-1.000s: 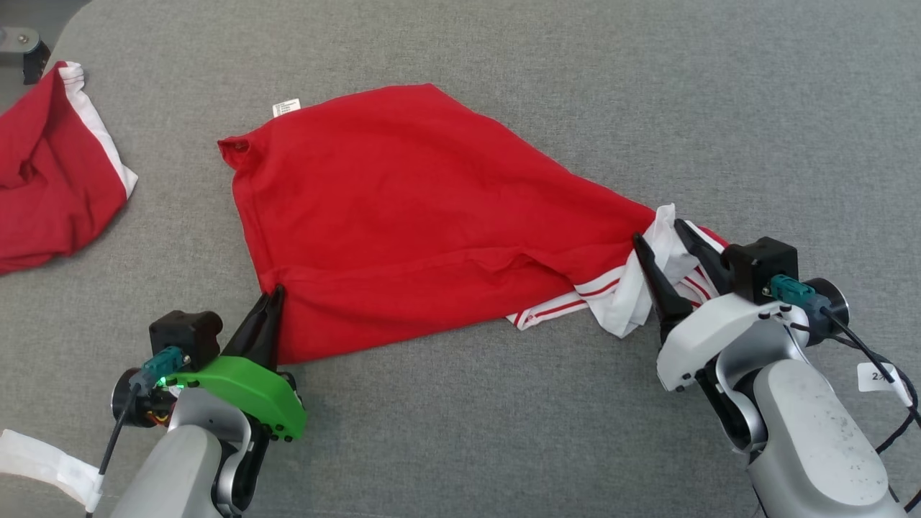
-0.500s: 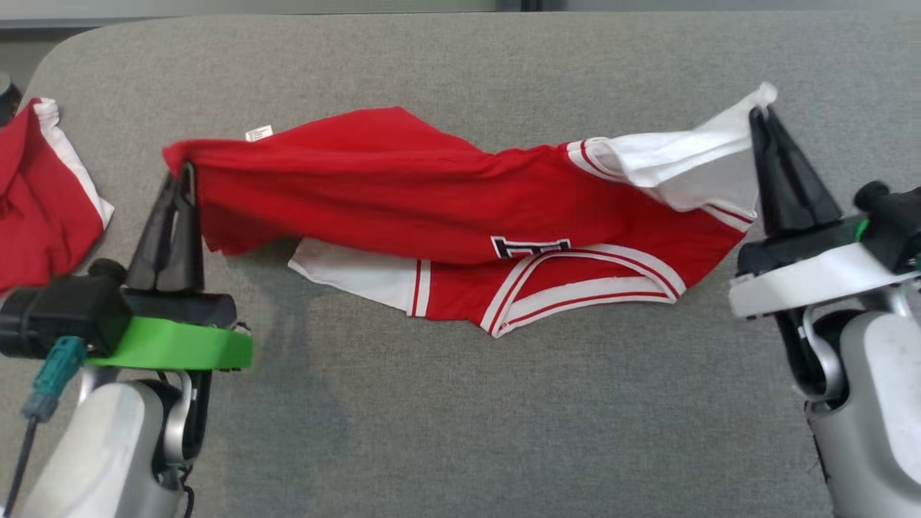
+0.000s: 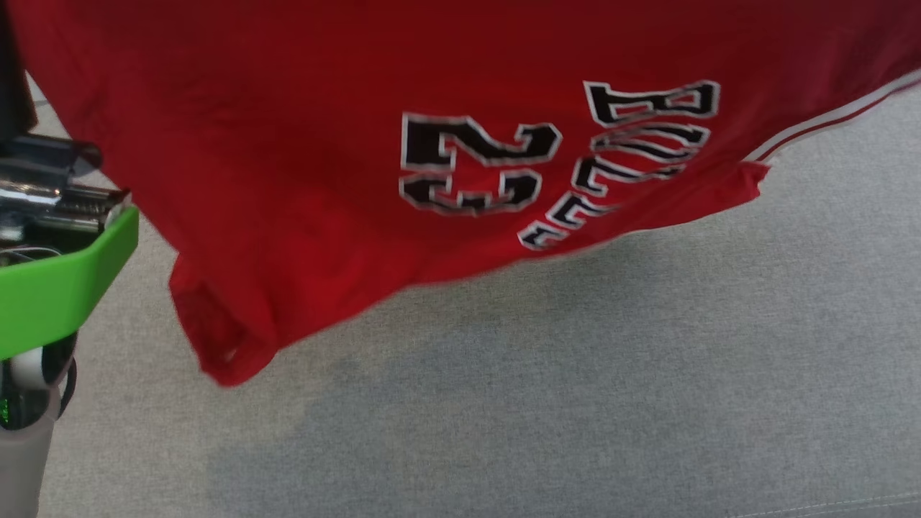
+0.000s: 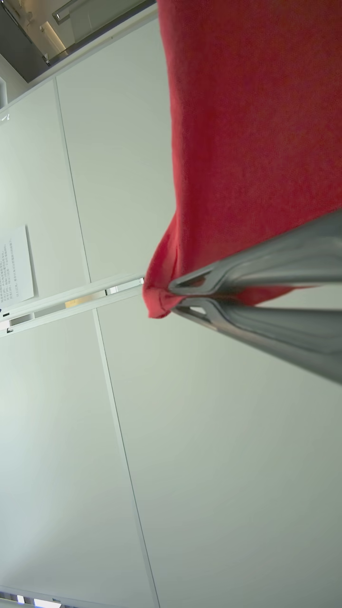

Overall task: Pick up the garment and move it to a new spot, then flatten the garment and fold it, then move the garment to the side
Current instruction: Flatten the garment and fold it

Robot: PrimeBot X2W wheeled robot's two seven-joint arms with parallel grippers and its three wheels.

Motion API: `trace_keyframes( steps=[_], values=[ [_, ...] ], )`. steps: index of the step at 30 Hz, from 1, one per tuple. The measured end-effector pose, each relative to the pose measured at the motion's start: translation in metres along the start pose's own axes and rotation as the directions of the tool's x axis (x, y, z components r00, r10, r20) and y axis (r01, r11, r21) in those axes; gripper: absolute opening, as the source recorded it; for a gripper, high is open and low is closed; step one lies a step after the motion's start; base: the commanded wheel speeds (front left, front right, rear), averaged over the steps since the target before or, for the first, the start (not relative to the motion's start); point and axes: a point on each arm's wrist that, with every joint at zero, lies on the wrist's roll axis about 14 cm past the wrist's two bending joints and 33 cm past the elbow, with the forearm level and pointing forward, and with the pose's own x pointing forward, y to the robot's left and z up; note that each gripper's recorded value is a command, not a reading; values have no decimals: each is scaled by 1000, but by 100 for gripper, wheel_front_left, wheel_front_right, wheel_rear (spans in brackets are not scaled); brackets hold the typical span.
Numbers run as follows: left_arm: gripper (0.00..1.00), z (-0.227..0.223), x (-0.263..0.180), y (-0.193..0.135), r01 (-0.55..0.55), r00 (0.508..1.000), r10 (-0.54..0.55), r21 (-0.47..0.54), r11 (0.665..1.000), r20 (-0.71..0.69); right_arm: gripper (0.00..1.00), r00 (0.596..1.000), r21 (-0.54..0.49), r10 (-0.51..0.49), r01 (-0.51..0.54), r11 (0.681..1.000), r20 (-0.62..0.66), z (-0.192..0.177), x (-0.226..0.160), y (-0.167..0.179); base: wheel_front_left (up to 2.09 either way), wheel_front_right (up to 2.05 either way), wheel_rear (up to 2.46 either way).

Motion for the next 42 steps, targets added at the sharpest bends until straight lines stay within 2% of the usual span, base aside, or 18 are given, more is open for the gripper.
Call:
trace_keyframes(
  steps=[3, 7, 11, 16, 19, 26, 29, 32, 36, 38, 40, 42],
  values=[
    [0, 12, 12, -6, 33, 999, -33, 6, 999, 31, 0, 1000, -34, -13, 14, 999, 26, 18, 9, -16, 0, 0, 0],
    [0, 9, 21, -16, 68, 997, -67, -8, 998, 29, 0, 1000, -38, -19, 19, 999, 12, 16, 16, -23, 0, 0, 0],
    [0, -17, 28, -25, 86, 996, -88, -63, 994, -21, 0, 998, -10, -24, 24, 1000, -52, -12, 23, -27, 0, 0, 0],
    [0, -88, 35, -32, 69, 978, -105, -193, 979, -181, 0, 990, 53, -2, 10, 999, -141, -64, 38, -19, 0, 0, 0],
    [0, -123, 47, -28, 35, 970, -88, -227, 973, -226, 0, 986, 81, -4, 18, 997, -167, -90, 53, -18, 0, 0, 0],
    [0, -167, 88, -6, -38, 968, -22, -236, 971, -248, 0, 993, 160, -10, 29, 987, -120, -116, 104, -7, 0, 0, 0],
    [0, -187, 92, 4, -67, 955, 1, -210, 975, -298, 0, 990, 191, 3, 24, 981, -143, -131, 114, 5, 0, 0, 0],
    [0, -228, 70, 3, -92, 908, 2, -195, 976, -418, 0, 971, 242, 21, 38, 969, -237, -168, 104, 22, 0, 0, 0],
    [0, -288, 17, -6, -164, 805, 12, -202, 966, -593, 0, 910, 312, 61, 77, 947, -410, -233, 64, 54, 0, 0, 0],
    [0, -317, -19, -14, -197, 734, 4, -207, 958, -679, 0, 861, 338, 91, 97, 936, -501, -267, 31, 73, 0, 0, 0],
    [0, -342, -60, -28, -221, 654, -22, -218, 951, -756, 0, 792, 367, 128, 127, 921, -597, -299, -13, 97, 0, 0, 0],
    [0, -355, -91, -41, -238, 599, -43, -229, 944, -800, 0, 729, 382, 145, 169, 909, -668, -321, -54, 109, 0, 0, 0]
  ],
)
